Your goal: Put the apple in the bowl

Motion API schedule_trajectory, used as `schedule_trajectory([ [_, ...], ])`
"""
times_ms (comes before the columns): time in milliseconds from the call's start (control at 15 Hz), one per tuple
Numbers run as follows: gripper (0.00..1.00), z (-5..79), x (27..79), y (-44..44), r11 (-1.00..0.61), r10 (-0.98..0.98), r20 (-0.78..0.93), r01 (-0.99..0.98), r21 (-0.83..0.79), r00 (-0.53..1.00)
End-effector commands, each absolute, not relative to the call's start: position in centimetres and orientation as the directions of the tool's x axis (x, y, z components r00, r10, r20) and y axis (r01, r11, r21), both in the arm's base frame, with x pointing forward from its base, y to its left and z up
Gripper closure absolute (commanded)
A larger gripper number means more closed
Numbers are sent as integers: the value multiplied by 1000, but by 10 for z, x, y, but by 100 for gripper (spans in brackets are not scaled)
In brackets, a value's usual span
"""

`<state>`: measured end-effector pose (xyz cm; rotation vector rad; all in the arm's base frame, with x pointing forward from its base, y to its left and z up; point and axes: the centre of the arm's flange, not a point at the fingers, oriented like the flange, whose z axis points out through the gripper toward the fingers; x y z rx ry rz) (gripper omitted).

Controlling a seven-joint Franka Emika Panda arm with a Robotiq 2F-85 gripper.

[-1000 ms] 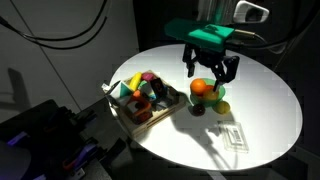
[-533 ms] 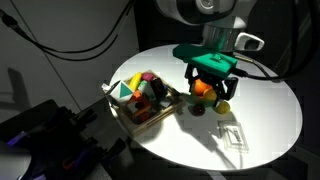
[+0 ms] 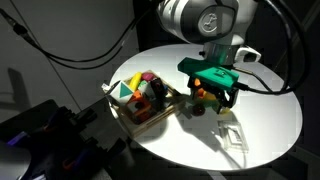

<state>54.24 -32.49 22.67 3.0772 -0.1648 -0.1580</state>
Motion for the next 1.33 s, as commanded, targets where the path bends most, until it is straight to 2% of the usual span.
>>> schedule_trajectory([
  [0, 0, 227, 543, -325, -993, -108, -98, -103, 63, 989],
  [667, 0, 220, 552, -329, -993, -103, -95, -97, 71, 990],
  [1267, 0, 178, 575, -312, -996, 6, -79, 13, 86, 997],
])
